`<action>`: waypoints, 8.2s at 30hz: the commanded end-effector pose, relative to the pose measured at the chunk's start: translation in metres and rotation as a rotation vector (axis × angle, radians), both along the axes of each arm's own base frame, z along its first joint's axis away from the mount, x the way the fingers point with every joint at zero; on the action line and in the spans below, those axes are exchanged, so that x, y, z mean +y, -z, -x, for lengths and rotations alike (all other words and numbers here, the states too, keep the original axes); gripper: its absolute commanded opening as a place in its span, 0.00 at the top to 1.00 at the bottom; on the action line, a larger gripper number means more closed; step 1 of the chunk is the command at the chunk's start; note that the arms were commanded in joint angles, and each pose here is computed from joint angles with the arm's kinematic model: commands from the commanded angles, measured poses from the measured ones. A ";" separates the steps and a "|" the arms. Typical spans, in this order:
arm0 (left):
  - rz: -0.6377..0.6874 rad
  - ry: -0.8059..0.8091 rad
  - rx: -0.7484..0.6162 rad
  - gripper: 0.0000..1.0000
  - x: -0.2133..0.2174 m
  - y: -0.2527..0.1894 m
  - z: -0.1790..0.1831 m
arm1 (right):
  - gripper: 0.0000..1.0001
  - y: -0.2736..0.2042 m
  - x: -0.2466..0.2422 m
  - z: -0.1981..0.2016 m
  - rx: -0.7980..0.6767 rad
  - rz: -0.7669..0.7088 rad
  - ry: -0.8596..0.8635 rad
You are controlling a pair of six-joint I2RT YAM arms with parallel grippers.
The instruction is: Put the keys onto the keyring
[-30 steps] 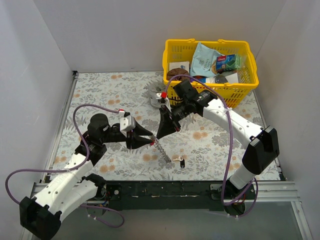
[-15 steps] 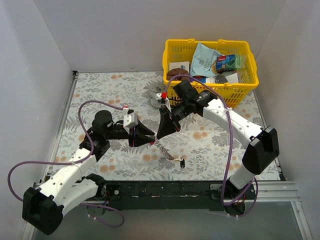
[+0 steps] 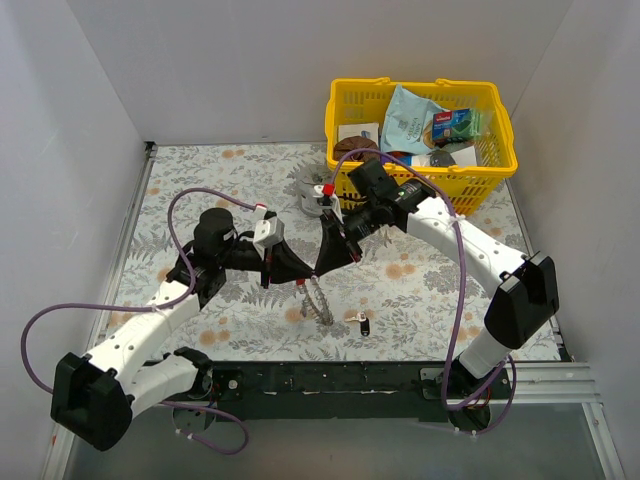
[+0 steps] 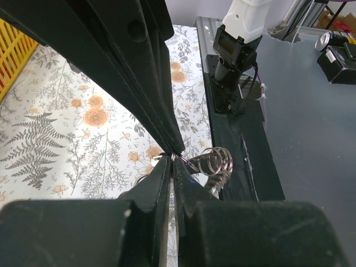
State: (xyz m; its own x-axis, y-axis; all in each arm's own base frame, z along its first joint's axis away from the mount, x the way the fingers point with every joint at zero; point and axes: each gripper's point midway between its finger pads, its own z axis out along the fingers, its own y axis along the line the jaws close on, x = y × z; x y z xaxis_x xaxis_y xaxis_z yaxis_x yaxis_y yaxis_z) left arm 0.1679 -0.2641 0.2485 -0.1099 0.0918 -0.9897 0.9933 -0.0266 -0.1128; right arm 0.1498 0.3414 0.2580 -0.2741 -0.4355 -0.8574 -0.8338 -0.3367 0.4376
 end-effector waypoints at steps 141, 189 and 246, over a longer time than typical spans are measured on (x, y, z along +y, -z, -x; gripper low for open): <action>0.209 -0.912 0.238 1.00 0.060 -0.092 -0.102 | 0.99 -0.060 0.041 -0.097 -0.497 -0.016 1.115; 0.276 -0.919 0.294 1.00 0.062 -0.078 -0.097 | 0.99 -0.107 0.010 -0.043 -0.481 -0.372 0.969; -0.105 -0.699 0.333 1.00 0.017 0.046 -0.113 | 0.21 -0.023 -0.016 -0.082 -0.249 -0.182 1.002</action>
State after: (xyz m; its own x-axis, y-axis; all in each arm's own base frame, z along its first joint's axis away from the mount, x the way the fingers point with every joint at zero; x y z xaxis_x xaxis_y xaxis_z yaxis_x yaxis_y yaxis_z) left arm 0.2760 -0.2354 0.1822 -0.5238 -0.0075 -0.8518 0.6241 0.6772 -0.3897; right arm 0.2196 0.3425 0.2683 -0.2320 -0.0482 -0.9715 -0.8506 0.4945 0.1786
